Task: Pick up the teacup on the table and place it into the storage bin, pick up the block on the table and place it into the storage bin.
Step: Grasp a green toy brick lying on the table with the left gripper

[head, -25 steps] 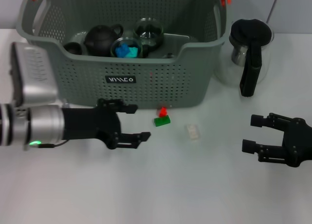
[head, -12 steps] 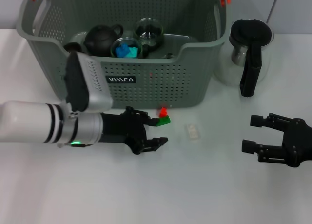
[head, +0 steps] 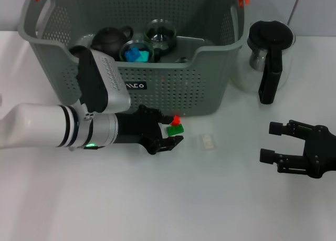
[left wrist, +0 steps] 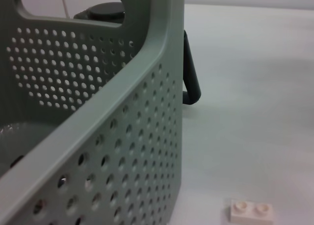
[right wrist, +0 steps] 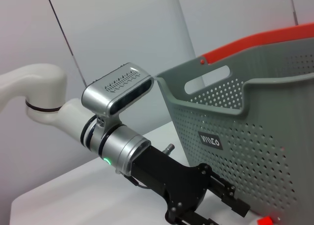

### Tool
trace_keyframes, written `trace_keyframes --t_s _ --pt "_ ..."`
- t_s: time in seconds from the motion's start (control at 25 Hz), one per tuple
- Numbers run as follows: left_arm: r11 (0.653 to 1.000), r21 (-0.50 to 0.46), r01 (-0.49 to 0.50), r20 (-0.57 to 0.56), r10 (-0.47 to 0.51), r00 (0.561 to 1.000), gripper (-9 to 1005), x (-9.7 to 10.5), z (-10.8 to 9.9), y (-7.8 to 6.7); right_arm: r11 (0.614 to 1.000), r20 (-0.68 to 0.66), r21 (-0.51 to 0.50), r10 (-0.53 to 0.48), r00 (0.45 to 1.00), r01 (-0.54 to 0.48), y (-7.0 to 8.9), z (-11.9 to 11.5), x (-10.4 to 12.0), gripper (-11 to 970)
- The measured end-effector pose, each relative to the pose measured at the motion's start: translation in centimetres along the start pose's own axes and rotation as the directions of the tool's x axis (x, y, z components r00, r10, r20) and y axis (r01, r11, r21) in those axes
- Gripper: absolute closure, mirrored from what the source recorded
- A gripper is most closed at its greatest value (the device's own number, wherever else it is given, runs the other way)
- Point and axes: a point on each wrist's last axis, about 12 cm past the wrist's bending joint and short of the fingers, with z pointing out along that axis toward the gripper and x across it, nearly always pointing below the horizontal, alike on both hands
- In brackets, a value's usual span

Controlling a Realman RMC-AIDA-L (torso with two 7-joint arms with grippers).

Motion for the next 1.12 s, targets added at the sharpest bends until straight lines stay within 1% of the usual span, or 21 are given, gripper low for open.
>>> trace_keyframes --t_s 0.32,0.68,0.92,1.12 --pt "0.999 -0.018 -0.03 -0.042 0.029 0.999 477 0.0 1.2 -0.3 1.0 -0.001 0.006 0.004 1.0 -0.004 0.0 -0.1 0.1 48" --pt "0.999 -0.031 -0.019 -0.052 0.018 0.998 477 0.1 1.5 -0.1 1.0 -0.002 0.01 0.009 1.0 -0.009 0.1 -0.2 0.4 48" --pt "1.0 -0.007 -0.012 -0.058 0.011 0.998 477 0.3 1.6 -0.4 1.0 -0.002 0.01 0.008 1.0 -0.008 0.1 -0.2 0.4 48" --pt "0.999 0.039 -0.002 -0.046 0.003 0.999 476 0.5 1.2 -0.9 1.0 -0.001 0.008 0.009 1.0 -0.009 0.1 -0.3 0.4 48"
